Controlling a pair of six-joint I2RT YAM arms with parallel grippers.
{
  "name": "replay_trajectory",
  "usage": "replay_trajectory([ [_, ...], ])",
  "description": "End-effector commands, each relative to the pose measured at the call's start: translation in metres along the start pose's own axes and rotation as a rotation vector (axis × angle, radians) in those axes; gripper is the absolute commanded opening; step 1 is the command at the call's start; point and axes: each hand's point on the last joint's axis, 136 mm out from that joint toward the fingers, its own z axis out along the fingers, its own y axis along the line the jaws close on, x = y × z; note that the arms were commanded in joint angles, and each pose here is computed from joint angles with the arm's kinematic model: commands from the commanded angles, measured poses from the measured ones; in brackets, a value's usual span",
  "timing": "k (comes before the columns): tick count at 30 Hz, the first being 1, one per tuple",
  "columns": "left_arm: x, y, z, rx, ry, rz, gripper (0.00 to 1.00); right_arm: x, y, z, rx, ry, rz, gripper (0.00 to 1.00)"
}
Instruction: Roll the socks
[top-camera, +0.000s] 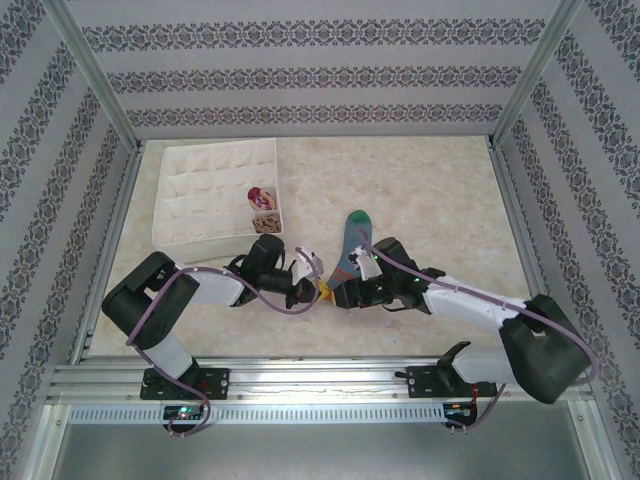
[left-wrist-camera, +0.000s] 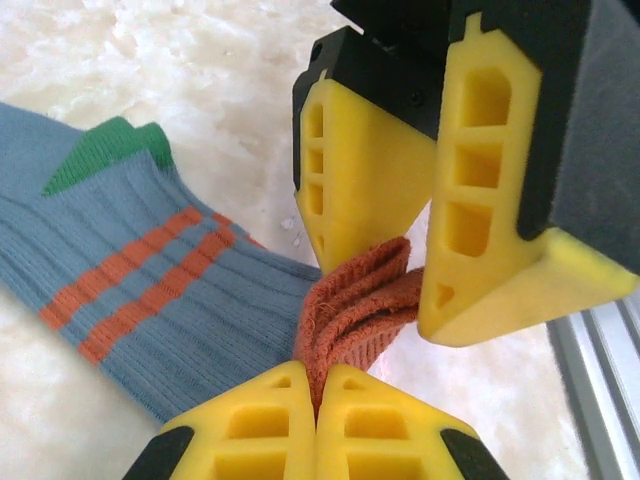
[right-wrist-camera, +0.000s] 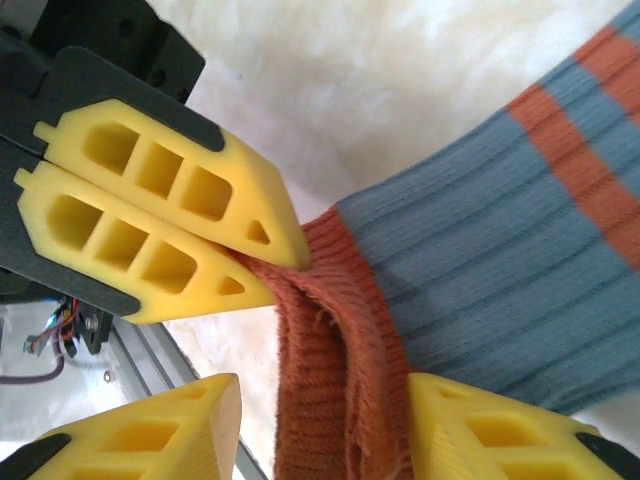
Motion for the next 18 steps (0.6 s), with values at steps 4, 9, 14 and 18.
replay_trajectory([
  [4, 0.007, -0.003, 0.004, 0.011, 0.106, -0.226, 0.0, 0.011, -0.022, -0.014, 0.075, -0.056, 0.047, 0.48],
  [9, 0.006, 0.004, 0.018, 0.008, 0.189, -0.331, 0.0, 0.012, -0.031, -0.023, 0.079, -0.092, 0.074, 0.51],
  [14, 0.012, 0.017, 0.026, -0.022, 0.243, -0.39, 0.0, 0.01, -0.034, -0.022, 0.088, -0.09, 0.072, 0.53],
  [18, 0.023, 0.026, 0.031, -0.051, 0.302, -0.428, 0.0, 0.006, -0.037, -0.021, 0.102, -0.087, 0.065, 0.52],
])
